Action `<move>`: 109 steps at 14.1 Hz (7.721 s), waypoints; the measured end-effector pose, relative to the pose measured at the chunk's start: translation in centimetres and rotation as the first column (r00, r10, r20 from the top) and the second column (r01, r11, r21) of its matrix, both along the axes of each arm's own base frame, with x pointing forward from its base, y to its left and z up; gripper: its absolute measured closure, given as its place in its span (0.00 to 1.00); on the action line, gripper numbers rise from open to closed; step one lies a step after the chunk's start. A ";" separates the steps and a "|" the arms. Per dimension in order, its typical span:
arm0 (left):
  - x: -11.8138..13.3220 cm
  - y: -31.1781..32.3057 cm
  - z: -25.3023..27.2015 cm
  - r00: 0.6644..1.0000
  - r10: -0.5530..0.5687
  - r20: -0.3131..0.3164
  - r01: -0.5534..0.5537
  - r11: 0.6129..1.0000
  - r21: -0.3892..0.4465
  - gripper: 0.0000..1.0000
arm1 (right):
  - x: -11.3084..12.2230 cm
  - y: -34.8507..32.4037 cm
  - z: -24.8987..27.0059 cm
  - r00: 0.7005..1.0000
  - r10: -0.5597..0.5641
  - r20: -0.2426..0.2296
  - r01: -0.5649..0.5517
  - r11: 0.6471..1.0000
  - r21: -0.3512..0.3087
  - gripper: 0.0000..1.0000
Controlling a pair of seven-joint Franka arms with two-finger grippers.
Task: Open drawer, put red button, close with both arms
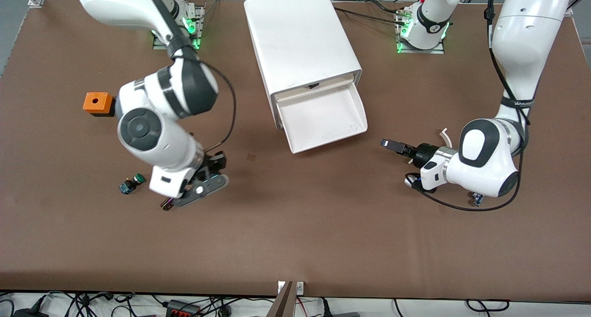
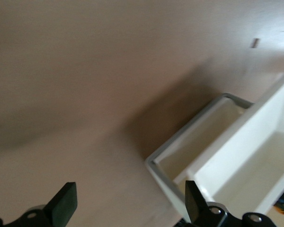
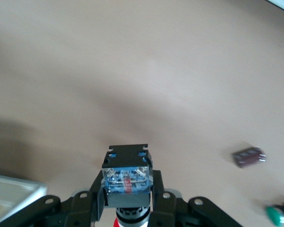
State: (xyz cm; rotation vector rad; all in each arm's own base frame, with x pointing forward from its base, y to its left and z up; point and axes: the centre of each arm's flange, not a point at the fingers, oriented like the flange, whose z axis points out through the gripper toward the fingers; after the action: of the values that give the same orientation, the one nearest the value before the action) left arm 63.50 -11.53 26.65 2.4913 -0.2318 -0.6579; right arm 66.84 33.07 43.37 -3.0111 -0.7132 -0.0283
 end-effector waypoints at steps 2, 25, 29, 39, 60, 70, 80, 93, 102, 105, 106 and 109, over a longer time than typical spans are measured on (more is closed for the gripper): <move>0.0 1.4 0.9 1.000 -0.013 0.008 0.011 0.987 0.159 0.00 | -2.7 4.7 1.8 1.000 -0.025 0.012 0.025 0.999 0.021 0.59; 2.6 9.7 2.5 0.995 -0.034 0.090 -0.019 0.847 0.531 0.00 | -17.9 27.2 -9.6 0.996 -0.084 -0.016 0.085 0.996 0.042 0.59; 2.6 9.6 2.5 0.995 -0.036 0.090 -0.018 0.848 0.530 0.00 | -17.7 27.0 -9.6 0.996 -0.091 -0.014 0.092 0.995 0.040 0.54; 2.7 5.3 3.2 0.993 0.062 0.104 -0.107 0.848 0.519 0.00 | -9.0 18.0 1.3 0.962 -0.258 0.087 0.244 0.959 0.143 0.00; -8.5 -28.5 0.3 0.914 0.317 0.253 -0.403 0.779 0.480 0.00 | 2.6 -28.0 10.4 0.871 -0.489 -0.047 0.486 0.871 -0.067 0.00; -14.6 -31.8 0.6 0.945 0.324 0.049 -0.297 0.784 0.545 0.00 | -4.3 -36.0 15.0 0.889 -0.455 -0.049 0.451 0.889 -0.080 0.00; -15.3 -31.8 0.7 0.950 0.311 0.016 -0.266 0.783 0.562 0.00 | -10.7 -35.8 13.7 0.896 -0.443 0.023 0.444 0.893 -0.077 0.00; -0.2 -12.9 14.9 0.874 0.247 0.418 -0.455 0.717 0.528 0.00 | -11.0 -35.7 13.1 0.896 -0.443 -0.007 0.441 0.893 -0.093 0.00; 3.1 4.4 24.3 0.928 -0.047 0.369 -0.164 0.839 0.519 0.00 | -11.1 -35.7 12.5 0.896 -0.443 -0.014 0.440 0.893 -0.096 0.00; 1.8 6.5 28.4 0.918 -0.113 0.381 -0.114 0.842 0.527 0.00 | -11.1 -35.7 12.8 0.897 -0.443 -0.006 0.441 0.893 -0.092 0.00; 1.3 7.4 29.5 0.915 -0.121 0.385 -0.107 0.848 0.519 0.00 | -11.1 -35.7 12.9 0.897 -0.443 -0.003 0.441 0.893 -0.091 0.00; -0.6 10.3 31.0 0.916 -0.131 0.378 -0.072 0.875 0.478 0.00 | -11.1 -35.6 13.0 0.897 -0.441 -0.002 0.439 0.894 -0.090 0.00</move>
State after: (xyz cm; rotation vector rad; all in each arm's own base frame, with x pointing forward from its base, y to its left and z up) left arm 62.88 -1.18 57.62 3.1073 -0.2839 -0.2143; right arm 55.76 -2.54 56.39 -3.1800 -0.0137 0.0212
